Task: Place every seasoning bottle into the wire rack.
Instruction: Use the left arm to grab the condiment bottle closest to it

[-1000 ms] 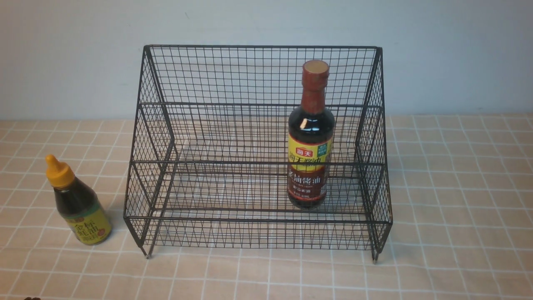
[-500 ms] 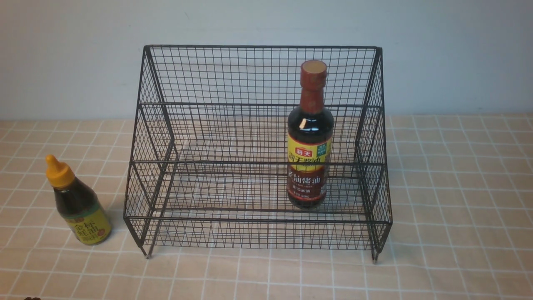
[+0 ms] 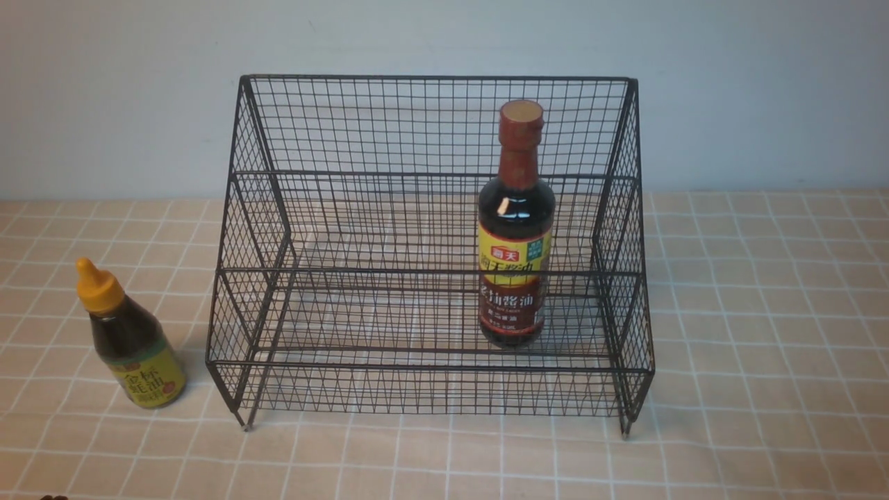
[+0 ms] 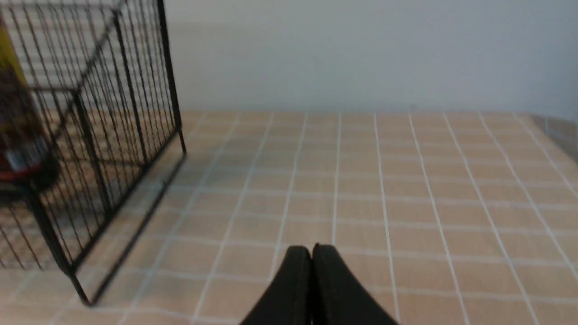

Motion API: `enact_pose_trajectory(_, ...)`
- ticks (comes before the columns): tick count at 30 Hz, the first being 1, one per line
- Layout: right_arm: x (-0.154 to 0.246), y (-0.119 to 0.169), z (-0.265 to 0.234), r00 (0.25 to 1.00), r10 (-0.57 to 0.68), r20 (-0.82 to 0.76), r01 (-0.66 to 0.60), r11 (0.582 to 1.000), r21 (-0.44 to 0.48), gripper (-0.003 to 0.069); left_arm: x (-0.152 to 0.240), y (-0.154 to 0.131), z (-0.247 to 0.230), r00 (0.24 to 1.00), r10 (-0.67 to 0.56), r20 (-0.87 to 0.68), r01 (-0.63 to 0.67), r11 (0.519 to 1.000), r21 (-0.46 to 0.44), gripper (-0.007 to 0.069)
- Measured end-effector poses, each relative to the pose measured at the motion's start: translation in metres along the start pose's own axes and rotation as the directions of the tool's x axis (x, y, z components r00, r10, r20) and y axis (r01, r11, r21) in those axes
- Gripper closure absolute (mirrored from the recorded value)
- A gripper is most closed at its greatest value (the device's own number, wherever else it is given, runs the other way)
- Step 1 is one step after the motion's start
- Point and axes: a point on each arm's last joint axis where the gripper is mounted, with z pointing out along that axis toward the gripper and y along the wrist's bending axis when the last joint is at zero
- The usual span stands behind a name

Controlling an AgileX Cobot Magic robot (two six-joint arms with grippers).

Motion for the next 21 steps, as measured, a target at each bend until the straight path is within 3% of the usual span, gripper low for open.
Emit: enact_pose_trajectory(21,0.0004,-0.0001,0.0007,1.0,-0.003,0.017,0.002,1.0,0.003,0.0672,0.0,0.0,0.0,1.0,0.0,0.0,0.0,1.0,0.0,0.0632)
